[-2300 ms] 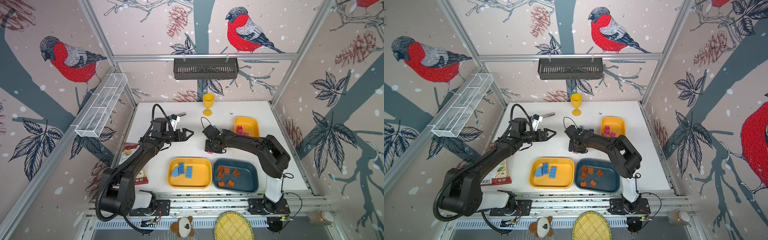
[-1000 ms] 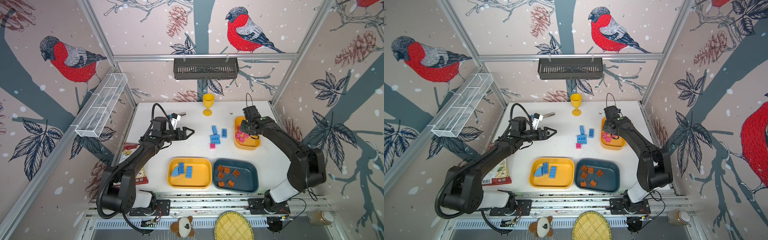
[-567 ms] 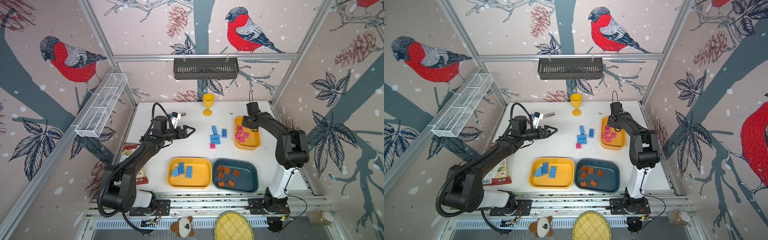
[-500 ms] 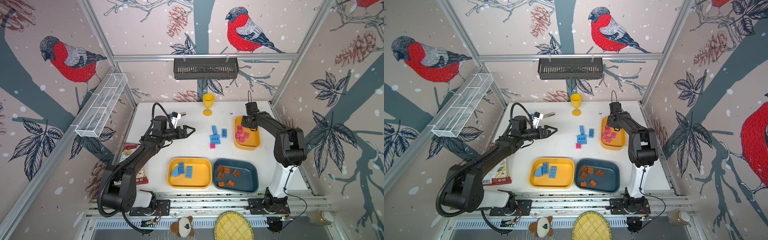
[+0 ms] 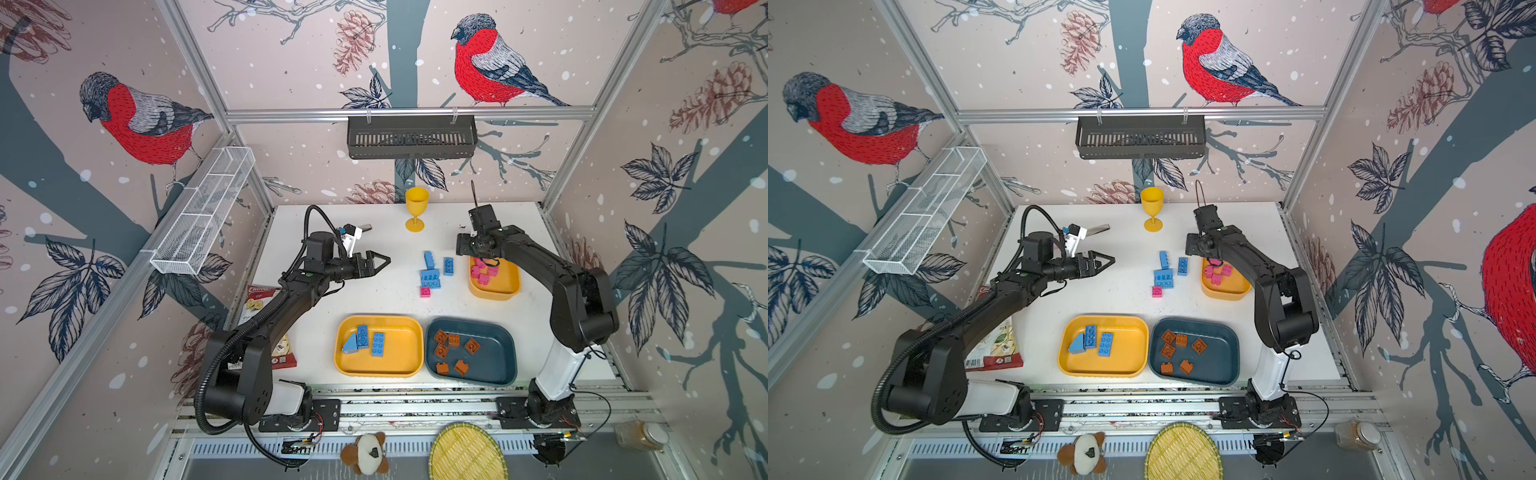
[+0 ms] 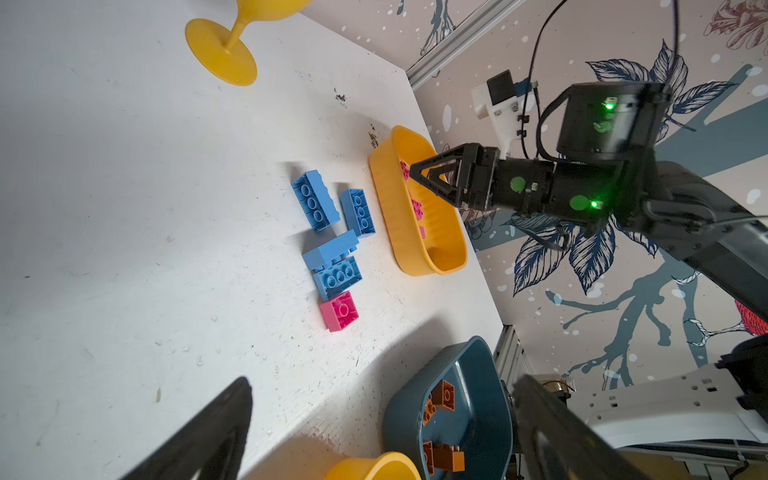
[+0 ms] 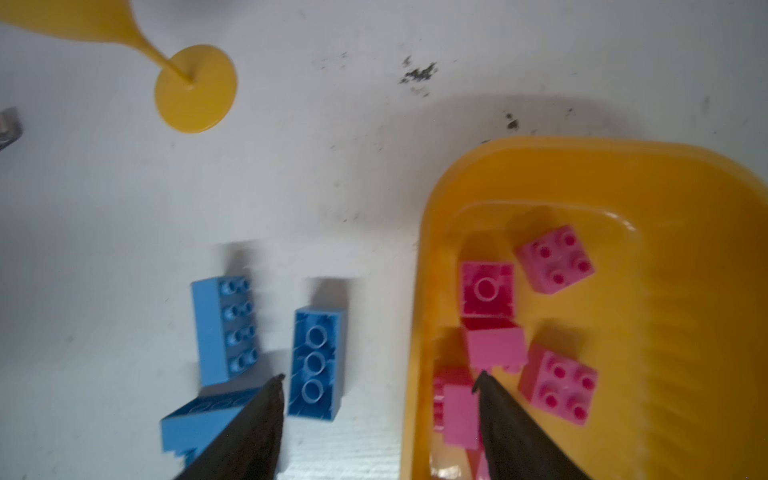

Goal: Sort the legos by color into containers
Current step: 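Move the right gripper back to the remaining pink brick, then close the right gripper on the pink brick and lift it, then carry the pink brick over the farther yellow tray and release it, then move the right gripper back above the blue bricks, then lower the right gripper onto a blue 2x4 brick, then close the right gripper on the blue brick and lift it, then carry the blue brick over the nearer yellow tray and release it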

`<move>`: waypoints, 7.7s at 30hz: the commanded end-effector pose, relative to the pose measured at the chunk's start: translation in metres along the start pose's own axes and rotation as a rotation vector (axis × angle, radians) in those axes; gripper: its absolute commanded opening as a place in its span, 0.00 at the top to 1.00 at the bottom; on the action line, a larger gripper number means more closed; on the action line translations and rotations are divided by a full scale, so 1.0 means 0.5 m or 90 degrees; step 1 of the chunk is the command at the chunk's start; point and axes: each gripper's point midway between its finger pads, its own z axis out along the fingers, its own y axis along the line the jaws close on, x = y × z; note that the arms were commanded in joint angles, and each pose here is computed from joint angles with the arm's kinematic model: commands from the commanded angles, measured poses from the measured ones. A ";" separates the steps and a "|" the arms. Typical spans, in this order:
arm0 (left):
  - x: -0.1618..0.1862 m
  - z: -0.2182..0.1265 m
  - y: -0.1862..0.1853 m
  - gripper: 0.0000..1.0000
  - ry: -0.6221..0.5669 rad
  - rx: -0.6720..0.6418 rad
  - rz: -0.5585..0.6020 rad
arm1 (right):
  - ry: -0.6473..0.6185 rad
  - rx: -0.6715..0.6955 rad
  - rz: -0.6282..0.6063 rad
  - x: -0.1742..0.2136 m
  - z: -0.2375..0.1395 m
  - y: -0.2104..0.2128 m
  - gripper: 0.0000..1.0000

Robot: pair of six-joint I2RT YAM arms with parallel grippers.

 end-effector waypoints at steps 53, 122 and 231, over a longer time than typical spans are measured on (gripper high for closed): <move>-0.002 -0.015 -0.018 0.03 -0.006 0.023 0.022 | 0.022 0.115 -0.009 0.128 -0.063 0.067 0.74; -0.010 -0.047 -0.033 0.03 -0.012 -0.016 0.049 | 0.051 -0.099 -0.120 0.072 -0.010 0.192 0.20; 0.034 -0.033 0.021 0.03 0.028 -0.049 0.033 | 0.229 -0.162 -0.587 0.277 0.092 0.215 0.67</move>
